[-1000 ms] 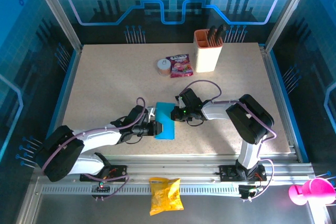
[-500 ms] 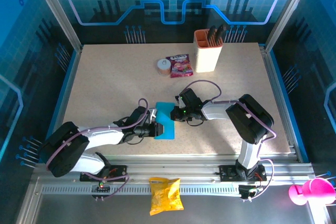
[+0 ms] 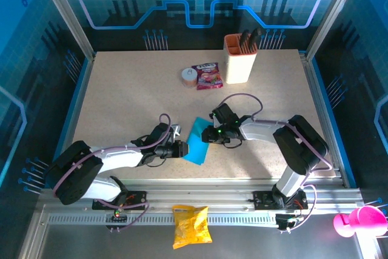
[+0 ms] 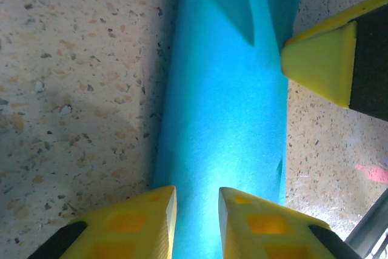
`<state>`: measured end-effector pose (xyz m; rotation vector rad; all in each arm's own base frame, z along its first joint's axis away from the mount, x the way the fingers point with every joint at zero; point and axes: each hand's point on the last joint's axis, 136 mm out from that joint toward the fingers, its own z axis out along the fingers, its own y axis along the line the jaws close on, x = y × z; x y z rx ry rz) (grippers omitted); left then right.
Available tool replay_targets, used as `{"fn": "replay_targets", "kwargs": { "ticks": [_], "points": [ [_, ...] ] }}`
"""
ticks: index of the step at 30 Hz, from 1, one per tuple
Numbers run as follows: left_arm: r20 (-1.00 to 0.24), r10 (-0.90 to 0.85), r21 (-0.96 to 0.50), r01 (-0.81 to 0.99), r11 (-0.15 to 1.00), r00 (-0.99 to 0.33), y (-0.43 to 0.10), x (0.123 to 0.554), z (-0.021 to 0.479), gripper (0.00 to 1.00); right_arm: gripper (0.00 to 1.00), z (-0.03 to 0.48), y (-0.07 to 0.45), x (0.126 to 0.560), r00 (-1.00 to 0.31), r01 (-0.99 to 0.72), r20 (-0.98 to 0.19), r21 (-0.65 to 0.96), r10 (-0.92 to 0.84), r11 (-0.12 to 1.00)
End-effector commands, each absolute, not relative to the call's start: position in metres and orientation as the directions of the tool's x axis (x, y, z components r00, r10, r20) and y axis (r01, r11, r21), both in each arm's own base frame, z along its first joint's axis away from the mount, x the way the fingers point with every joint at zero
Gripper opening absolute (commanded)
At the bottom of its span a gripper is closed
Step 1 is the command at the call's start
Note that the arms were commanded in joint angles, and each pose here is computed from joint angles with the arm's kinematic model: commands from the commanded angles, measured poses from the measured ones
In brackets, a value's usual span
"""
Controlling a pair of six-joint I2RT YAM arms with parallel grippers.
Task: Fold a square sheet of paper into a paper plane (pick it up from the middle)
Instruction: Move the square sheet of paper to the center of the table.
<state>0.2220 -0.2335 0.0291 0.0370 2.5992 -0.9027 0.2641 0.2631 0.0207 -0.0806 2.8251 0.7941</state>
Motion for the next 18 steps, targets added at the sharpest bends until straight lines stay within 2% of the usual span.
{"fn": "replay_targets", "kwargs": {
  "ticks": [1,7,13,18],
  "points": [
    [-0.383,-0.117,-0.598,0.149,0.788,-0.917,-0.236,0.226,0.034,0.26,0.37,0.016,0.240,0.263,-0.979,-0.065,-0.202,0.479,0.039,0.875],
    [-0.383,-0.134,-0.625,0.150,0.766,-0.914,-0.242,0.229,0.044,0.26,0.51,0.038,0.242,0.273,-0.965,-0.117,-0.260,0.537,0.032,0.835],
    [-0.406,-0.150,-0.622,0.152,0.769,-0.901,-0.243,0.237,0.059,0.28,0.53,0.062,0.232,0.285,-0.946,-0.129,-0.316,0.559,0.066,0.819],
    [-0.441,-0.137,-0.591,0.172,0.788,-0.887,-0.247,0.250,0.066,0.32,0.54,0.062,0.211,0.292,-0.944,-0.074,-0.307,0.553,0.120,0.830]
  ]
}}
